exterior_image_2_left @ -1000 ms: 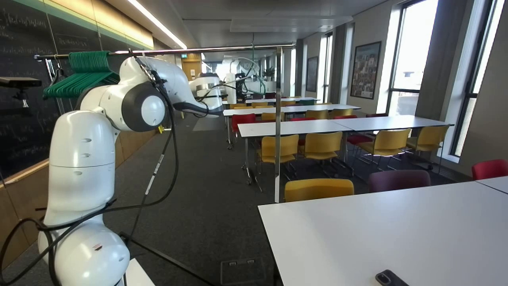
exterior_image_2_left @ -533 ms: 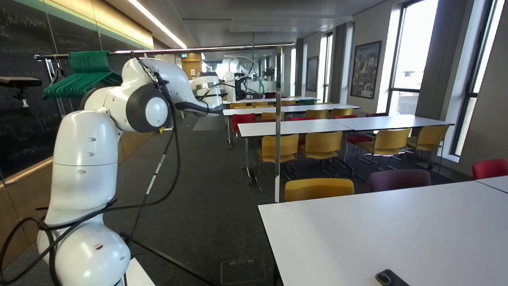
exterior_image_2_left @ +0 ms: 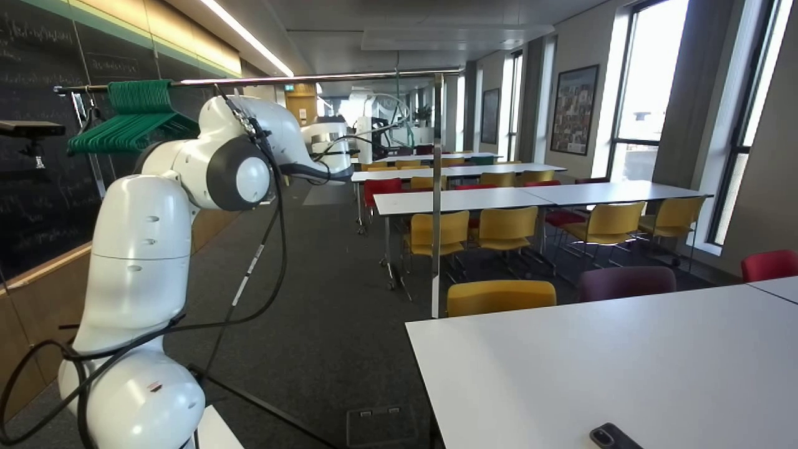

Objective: Take the clothing hanger off of the clothing rack and place it on the table

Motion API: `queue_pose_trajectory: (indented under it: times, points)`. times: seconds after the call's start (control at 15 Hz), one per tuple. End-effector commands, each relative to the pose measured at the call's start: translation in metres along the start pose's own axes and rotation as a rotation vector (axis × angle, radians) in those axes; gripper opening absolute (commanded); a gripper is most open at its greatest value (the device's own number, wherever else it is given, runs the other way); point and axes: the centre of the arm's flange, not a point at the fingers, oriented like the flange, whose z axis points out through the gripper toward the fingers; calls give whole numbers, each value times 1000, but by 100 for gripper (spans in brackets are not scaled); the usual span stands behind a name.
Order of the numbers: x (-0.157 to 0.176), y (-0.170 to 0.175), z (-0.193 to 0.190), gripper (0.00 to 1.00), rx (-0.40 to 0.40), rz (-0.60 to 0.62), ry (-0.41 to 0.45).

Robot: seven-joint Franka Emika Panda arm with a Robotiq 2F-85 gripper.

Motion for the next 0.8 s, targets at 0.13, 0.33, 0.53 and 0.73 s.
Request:
queue_pose_trajectory:
  times: [0.13,0.33,0.53,0.73]
  points:
    - [9,12,6,19,-2,61,-16]
    - [8,12,4,0,5,85,-21]
    - [6,14,3,2,13,109,-27]
    - [7,15,3,18,19,119,-27]
